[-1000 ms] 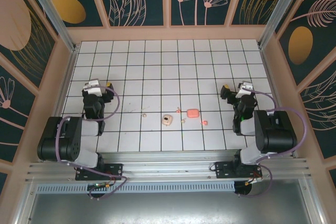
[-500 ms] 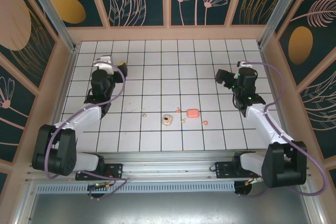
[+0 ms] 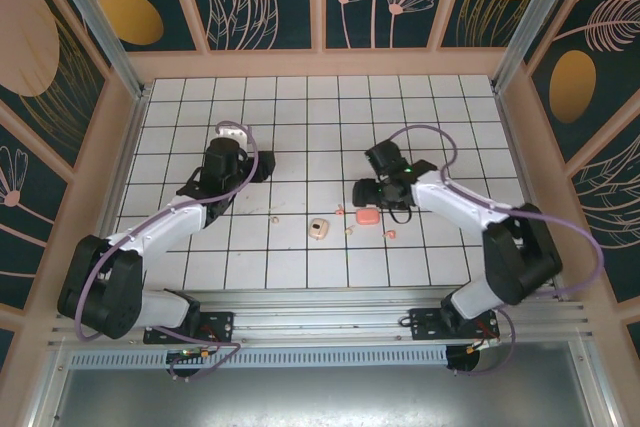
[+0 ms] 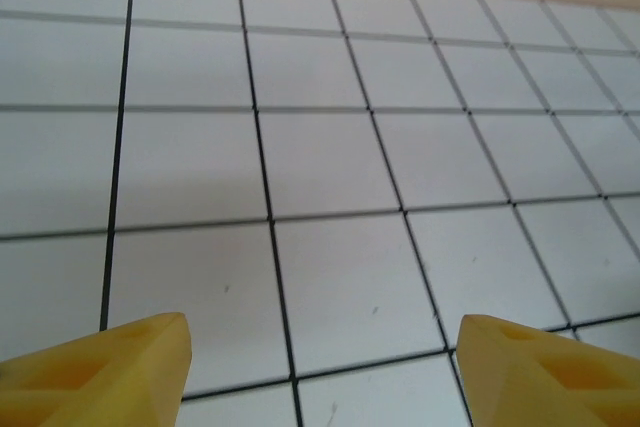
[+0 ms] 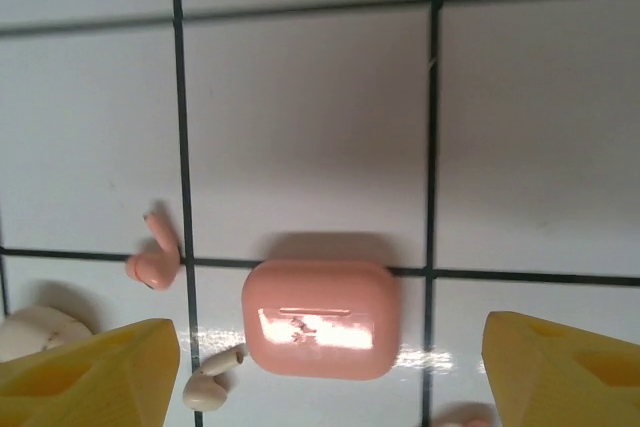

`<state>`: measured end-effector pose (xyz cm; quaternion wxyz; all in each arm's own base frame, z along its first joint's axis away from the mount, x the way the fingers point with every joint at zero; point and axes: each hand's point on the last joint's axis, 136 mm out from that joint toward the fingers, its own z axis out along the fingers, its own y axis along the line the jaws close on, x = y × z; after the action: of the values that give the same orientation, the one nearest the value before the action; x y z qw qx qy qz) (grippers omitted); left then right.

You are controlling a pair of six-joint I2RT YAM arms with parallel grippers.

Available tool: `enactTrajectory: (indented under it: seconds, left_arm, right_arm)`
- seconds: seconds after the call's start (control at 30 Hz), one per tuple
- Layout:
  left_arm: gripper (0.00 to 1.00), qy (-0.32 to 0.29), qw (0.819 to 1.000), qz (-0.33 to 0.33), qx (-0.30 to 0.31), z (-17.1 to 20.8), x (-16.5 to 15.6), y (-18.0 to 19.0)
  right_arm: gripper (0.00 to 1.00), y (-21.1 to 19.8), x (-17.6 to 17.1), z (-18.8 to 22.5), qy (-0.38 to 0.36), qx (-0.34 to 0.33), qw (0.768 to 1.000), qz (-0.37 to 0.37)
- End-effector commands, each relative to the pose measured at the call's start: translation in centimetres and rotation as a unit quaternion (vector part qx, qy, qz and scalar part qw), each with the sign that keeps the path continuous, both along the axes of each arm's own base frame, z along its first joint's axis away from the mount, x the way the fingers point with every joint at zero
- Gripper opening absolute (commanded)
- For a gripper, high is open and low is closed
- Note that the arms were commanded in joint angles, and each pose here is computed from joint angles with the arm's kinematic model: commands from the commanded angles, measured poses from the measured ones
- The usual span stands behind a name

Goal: Insert the wireless bluetooth earbuds into the charging case

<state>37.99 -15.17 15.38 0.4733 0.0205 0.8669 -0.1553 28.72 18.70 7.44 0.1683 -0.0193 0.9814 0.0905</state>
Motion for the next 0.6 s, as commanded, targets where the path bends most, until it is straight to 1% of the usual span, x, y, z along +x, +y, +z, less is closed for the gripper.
enactTrajectory:
  seconds: [0.0, 0.1, 0.37, 0.57]
  left_arm:
    - [0.71, 0.020, 1.000, 0.006, 0.007, -0.9, -1.1, 0.6]
    - [0.71, 0.026, 1.000, 0.002, 0.008, -1.2, -0.9, 0.3]
    - [0.71, 0.034, 0.999, -0.002, 0.010, -1.6, -0.8, 0.1]
    - [0.71, 0.039, 0.999, -0.004, 0.011, -2.1, -0.9, 0.1]
  right_arm:
    - [0.82, 0.0, -1.1, -0.8, 0.039, -0.045, 0.998, 0.000]
    - [0.82, 1.0, -1.5, -2.1, 0.061, -0.047, 0.997, 0.013]
    - [0.80, 1.0, -1.8, -4.1, 0.086, -0.069, 0.994, 0.014]
    - [0.75, 1.2, -1.6, -5.3, 0.093, -0.075, 0.993, 0.017]
